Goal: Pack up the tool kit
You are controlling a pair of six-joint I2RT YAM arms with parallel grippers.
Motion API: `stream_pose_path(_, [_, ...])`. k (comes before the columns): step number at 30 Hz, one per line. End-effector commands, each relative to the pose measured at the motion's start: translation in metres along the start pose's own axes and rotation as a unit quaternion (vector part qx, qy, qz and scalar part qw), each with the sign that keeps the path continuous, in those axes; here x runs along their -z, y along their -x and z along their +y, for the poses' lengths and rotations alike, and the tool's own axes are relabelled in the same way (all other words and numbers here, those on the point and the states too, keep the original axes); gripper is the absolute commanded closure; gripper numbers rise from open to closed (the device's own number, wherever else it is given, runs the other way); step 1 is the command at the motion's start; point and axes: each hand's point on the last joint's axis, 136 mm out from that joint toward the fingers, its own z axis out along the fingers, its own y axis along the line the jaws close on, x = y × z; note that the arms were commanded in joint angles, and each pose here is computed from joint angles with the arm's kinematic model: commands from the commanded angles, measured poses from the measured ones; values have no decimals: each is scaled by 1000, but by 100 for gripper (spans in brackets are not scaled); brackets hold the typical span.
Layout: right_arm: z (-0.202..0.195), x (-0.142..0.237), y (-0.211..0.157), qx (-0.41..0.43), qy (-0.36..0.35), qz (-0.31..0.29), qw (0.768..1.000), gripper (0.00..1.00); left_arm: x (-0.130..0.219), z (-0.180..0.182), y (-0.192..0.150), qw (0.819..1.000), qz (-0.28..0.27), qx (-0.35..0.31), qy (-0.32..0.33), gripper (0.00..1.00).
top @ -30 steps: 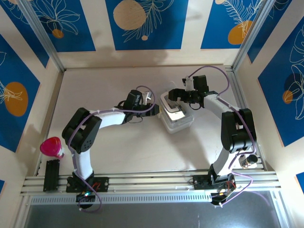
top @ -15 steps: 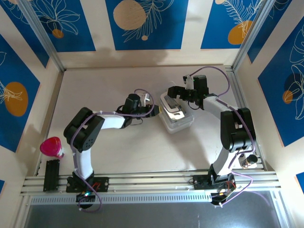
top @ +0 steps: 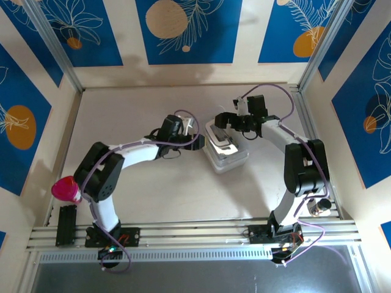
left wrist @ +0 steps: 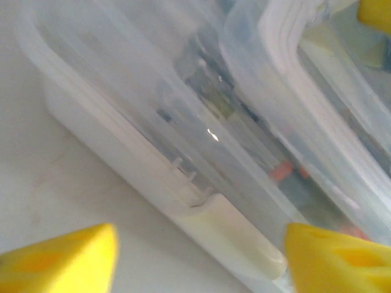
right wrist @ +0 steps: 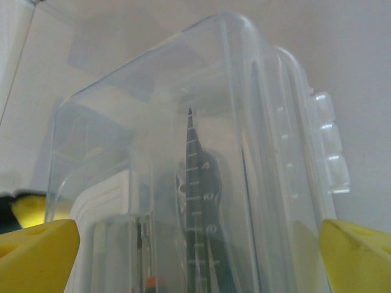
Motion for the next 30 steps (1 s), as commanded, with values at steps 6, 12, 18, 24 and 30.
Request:
stream_pose_path(6, [-24, 94, 33, -2, -77, -88, 993, 1, 125, 86, 71, 974, -100, -46, 199, 0])
stream_pose_path(12, [-99, 142, 21, 13, -234, -232, 944, 1, 205, 186, 52, 912, -201, 1, 356, 0])
stream_pose_path(18, [-142, 129, -24, 17, -307, -229, 923, 1, 227, 232, 24, 872, -229, -28, 432, 0])
stream_pose_path(24, [-133, 83, -35, 64, -250, -184, 948, 1, 212, 248, 6, 873, -201, -59, 440, 0])
stream_pose_path(30, [-122, 59, -21, 124, -214, -194, 949, 1, 202, 262, -4, 867, -242, -72, 430, 0])
